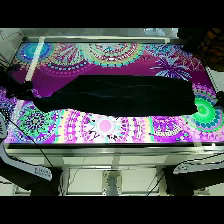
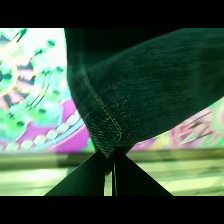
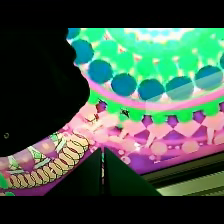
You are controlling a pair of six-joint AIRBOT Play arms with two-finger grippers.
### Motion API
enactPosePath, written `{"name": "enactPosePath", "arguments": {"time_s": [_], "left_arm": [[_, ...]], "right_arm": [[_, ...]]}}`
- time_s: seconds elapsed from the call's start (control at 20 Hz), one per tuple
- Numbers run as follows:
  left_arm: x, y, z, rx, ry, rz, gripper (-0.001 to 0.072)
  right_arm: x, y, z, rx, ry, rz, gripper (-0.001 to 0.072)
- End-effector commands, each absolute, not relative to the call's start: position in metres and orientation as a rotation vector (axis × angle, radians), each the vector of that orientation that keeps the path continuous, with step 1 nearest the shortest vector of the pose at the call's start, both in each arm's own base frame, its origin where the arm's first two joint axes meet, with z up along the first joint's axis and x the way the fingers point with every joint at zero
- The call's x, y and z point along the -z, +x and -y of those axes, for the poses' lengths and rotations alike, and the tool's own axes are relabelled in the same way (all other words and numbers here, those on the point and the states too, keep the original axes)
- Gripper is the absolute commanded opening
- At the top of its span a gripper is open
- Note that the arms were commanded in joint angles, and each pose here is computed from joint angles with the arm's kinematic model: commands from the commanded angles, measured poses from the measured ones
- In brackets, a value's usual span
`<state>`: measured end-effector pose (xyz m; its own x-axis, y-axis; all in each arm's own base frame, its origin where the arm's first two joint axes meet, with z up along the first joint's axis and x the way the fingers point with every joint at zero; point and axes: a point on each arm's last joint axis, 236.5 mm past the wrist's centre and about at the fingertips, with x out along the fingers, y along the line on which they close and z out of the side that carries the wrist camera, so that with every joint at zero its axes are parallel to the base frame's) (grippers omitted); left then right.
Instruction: Fold the clothes and pants, and hang the long-sleeved shirts on hangers.
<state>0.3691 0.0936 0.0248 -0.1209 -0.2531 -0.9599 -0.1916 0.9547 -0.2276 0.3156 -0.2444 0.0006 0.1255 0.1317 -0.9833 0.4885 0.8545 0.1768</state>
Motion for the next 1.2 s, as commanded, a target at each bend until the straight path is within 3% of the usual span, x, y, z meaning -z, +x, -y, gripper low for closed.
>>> {"name": "enactPosePath", "arguments": {"time_s": [0.0, 0.05, 0.1, 0.15, 0.3, 0.45, 0.5, 0.6, 0.75, 0.8, 0.85, 1.0, 1.15], "left_arm": [[0.002, 0.334, -0.107, -0.055, -0.219, -1.875, 0.0019], [0.011, 0.321, -0.110, -0.080, -0.191, -1.930, 0.0019], [0.020, 0.306, -0.113, -0.101, -0.168, -1.987, 0.0019], [0.028, 0.292, -0.115, -0.110, -0.150, -2.040, 0.0019], [0.045, 0.260, -0.118, -0.089, -0.118, -2.153, 0.0019], [0.051, 0.257, -0.122, -0.094, -0.127, -2.142, 0.0019], [0.051, 0.261, -0.123, -0.099, -0.122, -2.117, 0.0019], [0.049, 0.269, -0.127, -0.098, -0.102, -2.060, 0.0020], [0.044, 0.274, -0.127, -0.068, -0.076, -2.017, 0.0020], [0.044, 0.275, -0.127, -0.066, -0.075, -2.014, 0.0020], [0.043, 0.275, -0.127, -0.067, -0.074, -2.011, 0.0020], [0.037, 0.275, -0.128, -0.051, -0.056, -1.992, 0.0019], [0.023, 0.276, -0.131, -0.063, -0.078, -1.927, 0.0019]], "right_arm": [[0.046, 0.299, 0.222, 0.195, 0.542, -1.506, 0.0058], [0.055, 0.300, 0.216, 0.180, 0.559, -1.499, 0.0196], [0.063, 0.302, 0.211, 0.176, 0.580, -1.485, 0.0380], [0.069, 0.304, 0.209, 0.176, 0.595, -1.469, 0.0425], [0.076, 0.323, 0.201, 0.154, 0.640, -1.380, 0.0425], [0.076, 0.341, 0.198, 0.156, 0.694, -1.295, 0.0423], [0.075, 0.346, 0.196, 0.153, 0.712, -1.275, 0.0419], [0.072, 0.353, 0.195, 0.150, 0.733, -1.243, 0.0306], [0.078, 0.361, 0.189, 0.144, 0.726, -1.240, 0.0211], [0.082, 0.364, 0.185, 0.140, 0.718, -1.243, 0.0139], [0.086, 0.368, 0.178, 0.135, 0.704, -1.245, 0.0004], [0.083, 0.369, 0.170, 0.130, 0.686, -1.264, 0.0009], [0.070, 0.319, 0.194, 0.216, 0.623, -1.397, 0.0007]]}}
